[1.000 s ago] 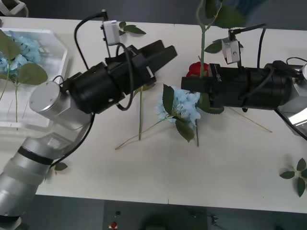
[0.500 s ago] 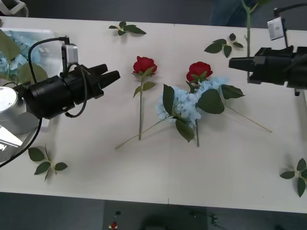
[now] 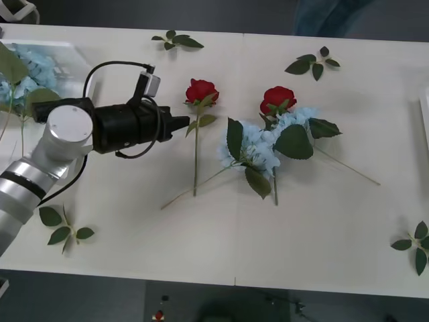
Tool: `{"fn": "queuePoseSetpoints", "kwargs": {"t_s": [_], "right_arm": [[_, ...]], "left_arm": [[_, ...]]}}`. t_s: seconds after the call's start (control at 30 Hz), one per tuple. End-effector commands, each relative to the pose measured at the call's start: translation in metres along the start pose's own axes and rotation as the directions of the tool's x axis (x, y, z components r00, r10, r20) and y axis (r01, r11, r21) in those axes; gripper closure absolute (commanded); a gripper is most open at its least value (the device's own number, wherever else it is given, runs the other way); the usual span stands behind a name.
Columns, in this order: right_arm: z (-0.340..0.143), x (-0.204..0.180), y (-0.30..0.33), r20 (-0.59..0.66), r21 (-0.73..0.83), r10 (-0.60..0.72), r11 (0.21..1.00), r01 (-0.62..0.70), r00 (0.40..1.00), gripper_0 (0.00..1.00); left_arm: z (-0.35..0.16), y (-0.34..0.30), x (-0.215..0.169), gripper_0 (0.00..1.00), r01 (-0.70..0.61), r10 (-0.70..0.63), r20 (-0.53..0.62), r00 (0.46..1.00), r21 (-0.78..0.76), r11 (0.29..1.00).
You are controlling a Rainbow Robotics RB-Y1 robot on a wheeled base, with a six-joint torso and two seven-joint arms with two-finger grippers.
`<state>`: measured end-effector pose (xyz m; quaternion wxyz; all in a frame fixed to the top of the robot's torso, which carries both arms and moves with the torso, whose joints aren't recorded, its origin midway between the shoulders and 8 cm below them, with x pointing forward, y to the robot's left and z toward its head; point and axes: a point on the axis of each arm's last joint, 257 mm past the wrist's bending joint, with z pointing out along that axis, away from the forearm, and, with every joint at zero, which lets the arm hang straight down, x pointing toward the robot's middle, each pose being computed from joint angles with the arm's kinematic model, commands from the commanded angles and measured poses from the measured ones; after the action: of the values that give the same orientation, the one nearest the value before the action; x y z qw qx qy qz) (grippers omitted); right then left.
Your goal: Put the red flowers into the right box and the blue flowers into the left box
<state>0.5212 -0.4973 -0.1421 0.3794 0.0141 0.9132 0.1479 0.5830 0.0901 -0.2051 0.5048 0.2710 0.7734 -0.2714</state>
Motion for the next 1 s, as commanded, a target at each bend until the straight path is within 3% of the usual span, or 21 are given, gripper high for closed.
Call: {"fn": "queuePoseSetpoints", "kwargs": {"t_s": [0.03, 0.37, 0.57, 0.87, 0.9, 0.93, 0.97, 1.0], "right_arm": [[-0.041, -0.013, -0.069, 0.012, 0.194, 0.033, 0.980, -0.035, 0.999, 1.00], [-0.092, 0.021, -0.162, -0.099, 0.454, -0.011, 0.889, 0.055, 0.995, 1.00], [-0.102, 0.032, -0.185, -0.142, 0.517, -0.052, 0.848, 0.119, 0.989, 1.00], [-0.101, 0.039, -0.190, -0.146, 0.524, -0.050, 0.843, 0.120, 0.988, 0.99], [-0.100, 0.038, -0.190, -0.145, 0.523, -0.053, 0.844, 0.122, 0.988, 0.80], [-0.100, 0.037, -0.190, -0.140, 0.524, -0.055, 0.843, 0.121, 0.989, 0.36], [-0.099, 0.037, -0.189, -0.137, 0.523, -0.054, 0.844, 0.119, 0.989, 0.21], [-0.098, 0.037, -0.189, -0.135, 0.522, -0.055, 0.845, 0.118, 0.989, 0.00]], "left_arm": [[0.014, -0.011, -0.020, 0.29, 0.068, -0.067, -0.042, 0.997, 0.018, 0.998], [0.023, -0.002, -0.001, 0.30, 0.058, -0.075, -0.216, 0.974, -0.086, 0.995], [0.019, 0.008, 0.009, 0.29, 0.074, -0.125, -0.314, 0.941, -0.169, 0.983], [0.035, 0.000, 0.008, 0.30, 0.098, -0.185, -0.328, 0.926, -0.265, 0.959], [0.039, -0.002, 0.008, 0.29, 0.098, -0.188, -0.325, 0.927, -0.274, 0.957], [0.042, -0.005, 0.008, 0.30, 0.098, -0.192, -0.323, 0.927, -0.284, 0.954], [0.043, -0.005, 0.008, 0.30, 0.100, -0.196, -0.320, 0.927, -0.292, 0.951], [0.046, -0.008, 0.008, 0.30, 0.099, -0.197, -0.319, 0.927, -0.300, 0.949]]}}
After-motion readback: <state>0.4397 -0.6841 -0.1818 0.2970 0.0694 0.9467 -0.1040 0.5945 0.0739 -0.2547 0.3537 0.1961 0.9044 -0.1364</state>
